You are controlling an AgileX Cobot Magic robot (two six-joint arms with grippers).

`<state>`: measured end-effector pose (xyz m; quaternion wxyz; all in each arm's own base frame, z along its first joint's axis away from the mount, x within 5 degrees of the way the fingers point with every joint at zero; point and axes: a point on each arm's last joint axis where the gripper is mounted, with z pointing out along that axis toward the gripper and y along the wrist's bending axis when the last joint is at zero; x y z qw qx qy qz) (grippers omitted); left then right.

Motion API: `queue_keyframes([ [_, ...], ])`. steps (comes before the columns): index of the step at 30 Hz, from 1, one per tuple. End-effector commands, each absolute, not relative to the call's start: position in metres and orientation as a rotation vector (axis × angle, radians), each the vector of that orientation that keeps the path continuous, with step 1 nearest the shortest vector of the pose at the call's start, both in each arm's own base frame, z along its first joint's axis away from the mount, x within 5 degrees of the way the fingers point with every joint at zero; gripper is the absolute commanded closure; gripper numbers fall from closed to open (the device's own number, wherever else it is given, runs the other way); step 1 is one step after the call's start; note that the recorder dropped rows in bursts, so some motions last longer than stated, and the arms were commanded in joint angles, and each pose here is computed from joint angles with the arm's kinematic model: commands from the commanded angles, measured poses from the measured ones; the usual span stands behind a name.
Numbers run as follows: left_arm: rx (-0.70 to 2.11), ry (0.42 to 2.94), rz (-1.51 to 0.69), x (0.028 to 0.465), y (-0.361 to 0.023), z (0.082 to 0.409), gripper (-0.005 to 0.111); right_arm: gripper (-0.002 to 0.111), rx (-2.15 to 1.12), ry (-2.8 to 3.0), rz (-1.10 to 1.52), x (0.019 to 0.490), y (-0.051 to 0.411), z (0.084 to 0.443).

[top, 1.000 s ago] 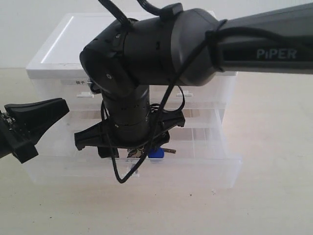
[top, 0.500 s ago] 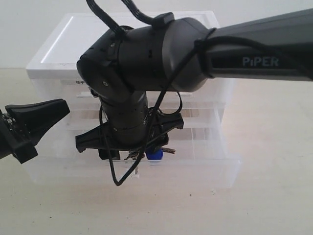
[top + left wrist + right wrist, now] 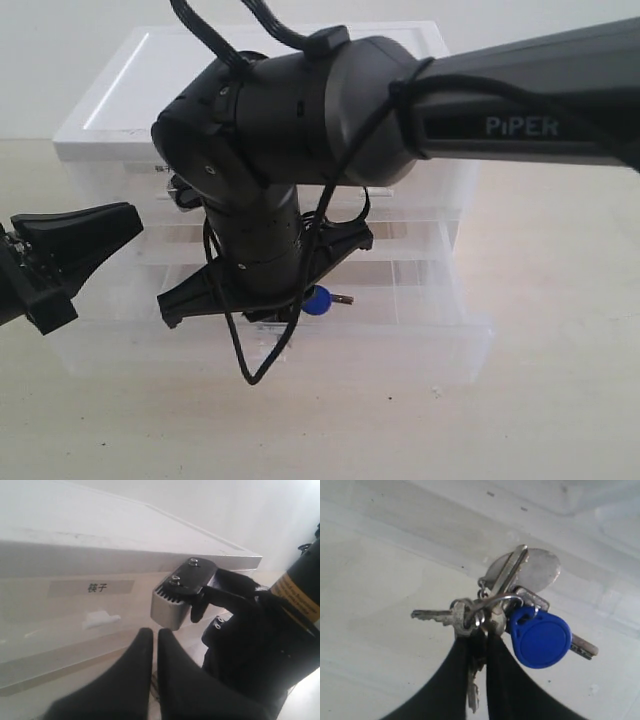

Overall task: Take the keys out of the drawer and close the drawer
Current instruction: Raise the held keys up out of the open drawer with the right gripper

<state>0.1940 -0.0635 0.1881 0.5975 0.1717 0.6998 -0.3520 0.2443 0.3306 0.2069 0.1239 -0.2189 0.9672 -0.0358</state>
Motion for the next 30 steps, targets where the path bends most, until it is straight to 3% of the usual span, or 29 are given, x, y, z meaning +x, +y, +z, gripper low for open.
queue_keyframes([
  [1, 0.395, 1.624, -0.824, 0.192, -0.063, 0.188, 0.102, 0.108, -0.704, 2.802, -0.226, 0.245, 0.319, 0.208],
  [11, 0.395, 1.624, -0.824, 0.192, -0.063, 0.188, 0.102, 0.108, -0.656, 2.67, -0.102, 0.237, 0.301, 0.273],
  [18, 0.397, 1.624, -0.825, 0.192, -0.064, 0.188, 0.102, 0.107, -0.633, 2.647, -0.054, 0.233, 0.295, 0.29],
  [21, 0.404, 1.625, -0.827, 0.191, -0.064, 0.188, 0.102, 0.088, -0.61, 2.661, -0.057, 0.237, 0.3, 0.28],
  [25, 0.407, 1.626, -0.828, 0.191, -0.064, 0.188, 0.102, 0.039, -0.606, 2.682, -0.134, 0.244, 0.306, 0.257],
  [27, 0.407, 1.626, -0.828, 0.191, -0.064, 0.188, 0.102, 0.033, -0.589, 2.684, -0.175, 0.247, 0.308, 0.248],
  [30, 0.407, 1.626, -0.828, 0.191, -0.064, 0.188, 0.102, 0.038, -0.572, 2.699, -0.224, 0.254, 0.31, 0.231],
])
